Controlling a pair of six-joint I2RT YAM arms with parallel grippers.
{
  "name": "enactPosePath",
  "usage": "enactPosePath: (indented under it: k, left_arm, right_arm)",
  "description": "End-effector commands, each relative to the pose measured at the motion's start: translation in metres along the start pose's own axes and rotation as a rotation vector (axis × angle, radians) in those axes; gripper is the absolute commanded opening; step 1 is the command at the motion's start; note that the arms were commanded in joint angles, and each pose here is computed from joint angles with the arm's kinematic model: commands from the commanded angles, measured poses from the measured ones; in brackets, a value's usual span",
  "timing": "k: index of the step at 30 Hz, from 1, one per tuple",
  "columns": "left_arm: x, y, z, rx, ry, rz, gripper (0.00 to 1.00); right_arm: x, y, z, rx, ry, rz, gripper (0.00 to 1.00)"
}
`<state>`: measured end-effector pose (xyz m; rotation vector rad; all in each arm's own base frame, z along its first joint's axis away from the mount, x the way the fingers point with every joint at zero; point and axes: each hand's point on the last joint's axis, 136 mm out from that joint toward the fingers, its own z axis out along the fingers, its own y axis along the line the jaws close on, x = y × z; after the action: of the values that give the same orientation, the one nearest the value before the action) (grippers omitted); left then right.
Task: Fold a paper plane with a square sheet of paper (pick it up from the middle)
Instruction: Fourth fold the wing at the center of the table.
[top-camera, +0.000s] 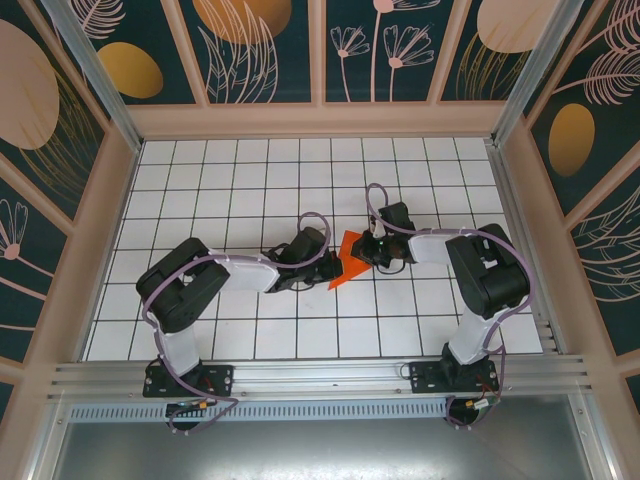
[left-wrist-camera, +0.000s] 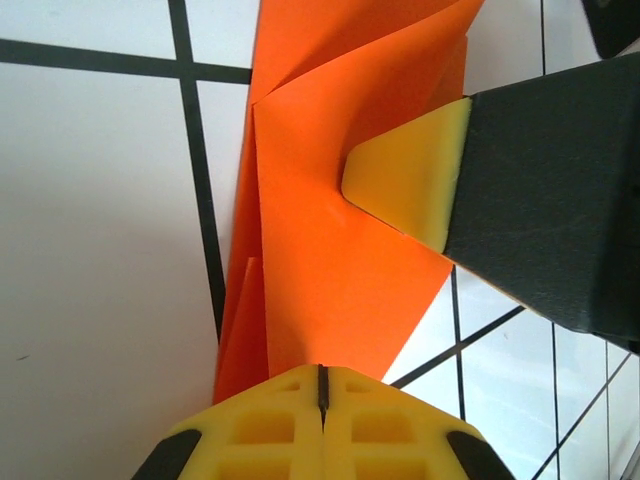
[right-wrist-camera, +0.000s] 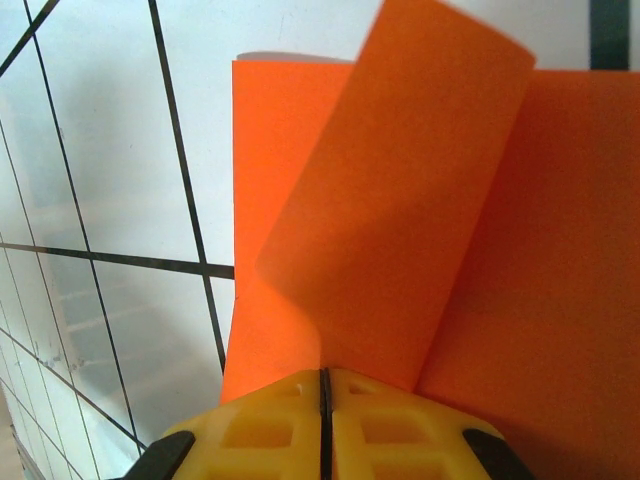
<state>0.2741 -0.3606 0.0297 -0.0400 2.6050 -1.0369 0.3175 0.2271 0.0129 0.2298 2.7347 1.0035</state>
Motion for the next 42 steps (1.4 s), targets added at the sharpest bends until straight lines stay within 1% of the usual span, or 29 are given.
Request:
enactPosePath:
  k: [1, 4, 10, 13, 16, 19, 22, 26, 29, 33, 42]
  left_arm:
    - [0.010, 0.010, 0.004, -0.027, 0.033, -0.006, 0.03]
    - [0.019, 0.025, 0.005, -0.070, 0.054, -0.026, 0.03]
    - [0.031, 0.047, 0.005, -0.130, 0.082, -0.045, 0.02]
    - [0.036, 0.054, 0.006, -0.159, 0.103, -0.040, 0.01]
    - [0.039, 0.062, 0.005, -0.191, 0.112, -0.032, 0.01]
    - [0.041, 0.067, 0.006, -0.211, 0.123, -0.027, 0.00]
    - [0.044, 0.069, 0.007, -0.215, 0.130, -0.031, 0.00]
    - [0.045, 0.073, 0.006, -0.233, 0.131, -0.036, 0.00]
    - [0.045, 0.075, 0.005, -0.244, 0.132, -0.041, 0.00]
    - [0.047, 0.075, 0.005, -0.238, 0.136, -0.046, 0.00]
    - [0.049, 0.076, 0.006, -0.241, 0.148, -0.043, 0.00]
  right_arm:
    - [0.038, -0.070, 0.006, 0.236, 0.102, 0.104, 0.10]
    - [0.035, -0.063, 0.004, 0.206, 0.094, 0.092, 0.10]
    - [0.016, -0.027, -0.005, 0.082, 0.037, 0.005, 0.10]
    - [0.007, -0.003, -0.013, 0.005, 0.018, -0.062, 0.10]
    - [0.002, 0.026, -0.026, -0.106, -0.011, -0.172, 0.10]
    - [0.000, 0.041, -0.037, -0.155, -0.042, -0.234, 0.11]
    - [0.007, 0.041, -0.036, -0.176, -0.025, -0.233, 0.11]
    - [0.020, 0.033, -0.024, -0.156, 0.021, -0.216, 0.11]
    - [0.026, 0.034, -0.017, -0.162, 0.044, -0.223, 0.11]
    - [0.026, 0.038, -0.011, -0.164, 0.057, -0.234, 0.11]
    - [0.025, 0.015, 0.004, -0.076, 0.074, -0.199, 0.10]
